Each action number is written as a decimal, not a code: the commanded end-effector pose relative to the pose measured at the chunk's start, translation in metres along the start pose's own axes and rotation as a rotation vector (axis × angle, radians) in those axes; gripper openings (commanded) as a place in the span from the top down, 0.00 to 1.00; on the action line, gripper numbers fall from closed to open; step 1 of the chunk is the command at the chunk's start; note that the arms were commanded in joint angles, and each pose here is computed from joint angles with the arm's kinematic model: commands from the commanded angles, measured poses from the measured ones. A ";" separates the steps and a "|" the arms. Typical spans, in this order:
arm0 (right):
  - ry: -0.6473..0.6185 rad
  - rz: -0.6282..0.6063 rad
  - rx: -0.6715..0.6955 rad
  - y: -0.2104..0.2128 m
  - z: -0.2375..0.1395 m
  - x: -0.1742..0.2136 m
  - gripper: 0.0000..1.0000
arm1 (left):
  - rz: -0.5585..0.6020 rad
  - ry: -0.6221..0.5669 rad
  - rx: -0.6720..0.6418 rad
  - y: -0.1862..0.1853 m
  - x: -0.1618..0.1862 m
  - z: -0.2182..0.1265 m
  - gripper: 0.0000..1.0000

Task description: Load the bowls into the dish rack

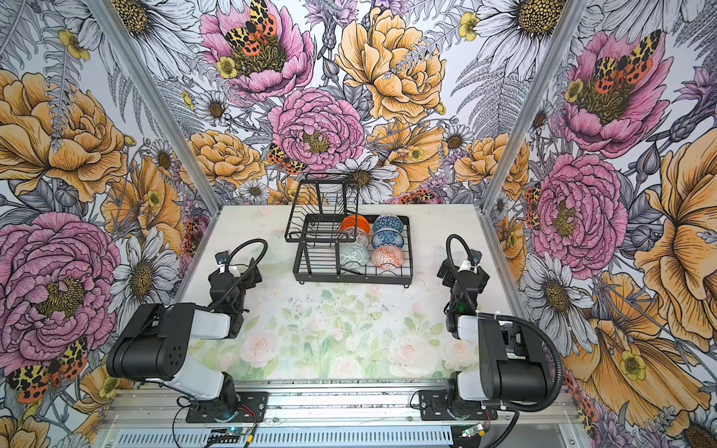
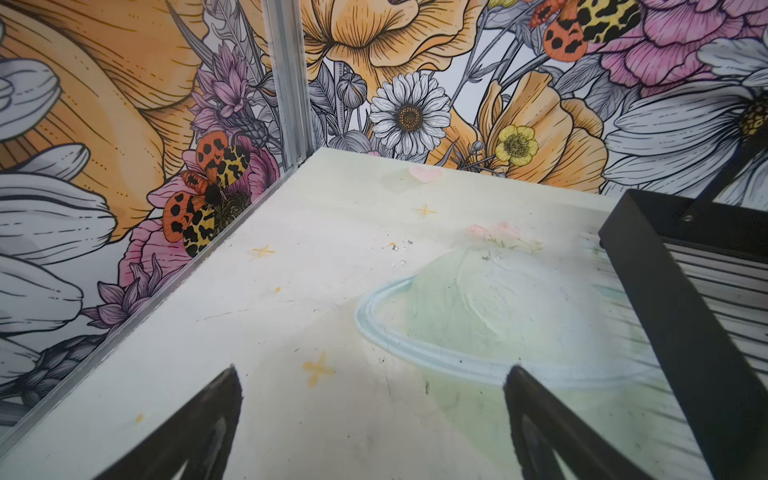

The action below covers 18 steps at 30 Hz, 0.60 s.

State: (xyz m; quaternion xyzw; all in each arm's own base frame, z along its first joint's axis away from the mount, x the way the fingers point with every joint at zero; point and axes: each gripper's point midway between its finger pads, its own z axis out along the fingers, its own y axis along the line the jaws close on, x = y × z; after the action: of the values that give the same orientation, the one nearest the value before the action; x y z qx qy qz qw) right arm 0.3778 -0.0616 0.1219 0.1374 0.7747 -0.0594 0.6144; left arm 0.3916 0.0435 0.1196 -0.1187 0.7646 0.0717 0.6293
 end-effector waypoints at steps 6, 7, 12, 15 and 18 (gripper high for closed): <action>0.021 -0.086 -0.104 0.028 0.014 0.007 0.01 | 0.031 -0.025 0.050 -0.014 -0.012 0.004 0.01; 0.014 -0.094 -0.101 0.029 0.014 0.007 0.01 | 0.030 -0.027 0.049 -0.014 -0.013 0.004 0.01; 0.016 -0.098 -0.097 0.029 0.014 0.006 0.00 | 0.030 -0.025 0.050 -0.014 -0.012 0.004 0.01; 0.018 -0.097 -0.095 0.029 0.014 0.006 0.00 | 0.031 -0.026 0.051 -0.015 -0.012 0.004 0.01; 0.021 -0.097 -0.094 0.028 0.014 0.007 0.00 | 0.030 -0.024 0.050 -0.014 -0.012 0.004 0.01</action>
State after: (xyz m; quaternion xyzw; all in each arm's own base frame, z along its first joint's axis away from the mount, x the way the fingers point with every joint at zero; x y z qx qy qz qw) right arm 0.3920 -0.0377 0.1048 0.0773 0.7965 -0.0465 0.5979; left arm 0.3978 0.0368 0.1250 -0.1043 0.7641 0.0689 0.6329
